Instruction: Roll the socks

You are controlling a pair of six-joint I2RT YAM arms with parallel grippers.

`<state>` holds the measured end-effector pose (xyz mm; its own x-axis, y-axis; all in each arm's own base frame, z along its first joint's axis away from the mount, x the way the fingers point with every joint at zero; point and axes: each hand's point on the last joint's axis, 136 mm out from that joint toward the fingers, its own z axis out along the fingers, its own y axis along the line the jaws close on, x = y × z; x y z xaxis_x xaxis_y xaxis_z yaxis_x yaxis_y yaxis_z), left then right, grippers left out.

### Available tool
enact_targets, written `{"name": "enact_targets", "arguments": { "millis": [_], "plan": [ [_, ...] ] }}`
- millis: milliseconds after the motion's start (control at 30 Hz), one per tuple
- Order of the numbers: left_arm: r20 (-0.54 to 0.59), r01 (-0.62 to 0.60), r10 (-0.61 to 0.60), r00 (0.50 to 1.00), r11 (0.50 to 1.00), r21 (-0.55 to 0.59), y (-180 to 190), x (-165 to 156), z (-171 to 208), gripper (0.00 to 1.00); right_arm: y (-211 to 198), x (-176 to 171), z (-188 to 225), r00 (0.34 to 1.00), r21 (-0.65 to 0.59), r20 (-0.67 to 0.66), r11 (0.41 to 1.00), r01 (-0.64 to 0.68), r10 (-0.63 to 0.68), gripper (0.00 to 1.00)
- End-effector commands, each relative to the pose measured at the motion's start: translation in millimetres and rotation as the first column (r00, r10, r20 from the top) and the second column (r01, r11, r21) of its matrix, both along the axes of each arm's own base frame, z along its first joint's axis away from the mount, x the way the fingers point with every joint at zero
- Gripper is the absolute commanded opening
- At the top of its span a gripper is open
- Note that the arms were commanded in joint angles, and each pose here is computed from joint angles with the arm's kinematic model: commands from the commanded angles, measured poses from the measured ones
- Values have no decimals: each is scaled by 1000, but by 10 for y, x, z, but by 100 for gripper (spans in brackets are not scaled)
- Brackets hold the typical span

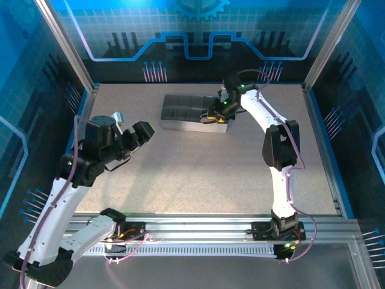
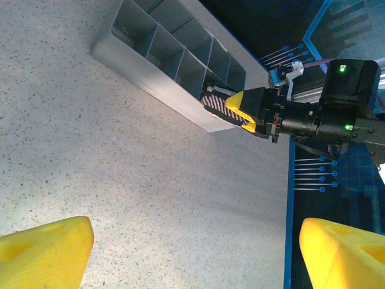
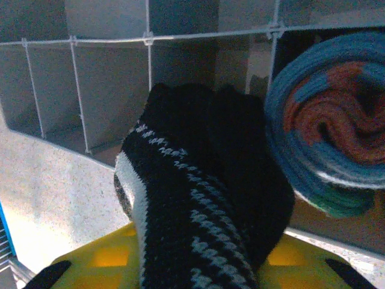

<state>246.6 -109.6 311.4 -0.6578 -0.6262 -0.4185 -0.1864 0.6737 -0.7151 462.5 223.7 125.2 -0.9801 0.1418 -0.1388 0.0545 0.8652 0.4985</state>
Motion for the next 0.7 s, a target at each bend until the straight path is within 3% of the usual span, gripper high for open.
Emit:
{"name": "enact_targets", "arguments": {
  "millis": [0, 400, 667],
  "plan": [
    [31, -1, 2, 1000, 1000, -11, -1, 31, 67, 89, -245, 18, -188, 996, -95, -57, 993, 65, -71, 0],
    [118, 58, -57, 991, 998, -3, -63, 33, 291, 89, -388, 160, -309, 986, -251, -66, 959, 135, -156, 0],
    [112, 59, -58, 992, 998, -6, -71, 38, 270, 89, -512, 141, -421, 981, -455, -47, 878, 149, -191, 0]
  ]
}}
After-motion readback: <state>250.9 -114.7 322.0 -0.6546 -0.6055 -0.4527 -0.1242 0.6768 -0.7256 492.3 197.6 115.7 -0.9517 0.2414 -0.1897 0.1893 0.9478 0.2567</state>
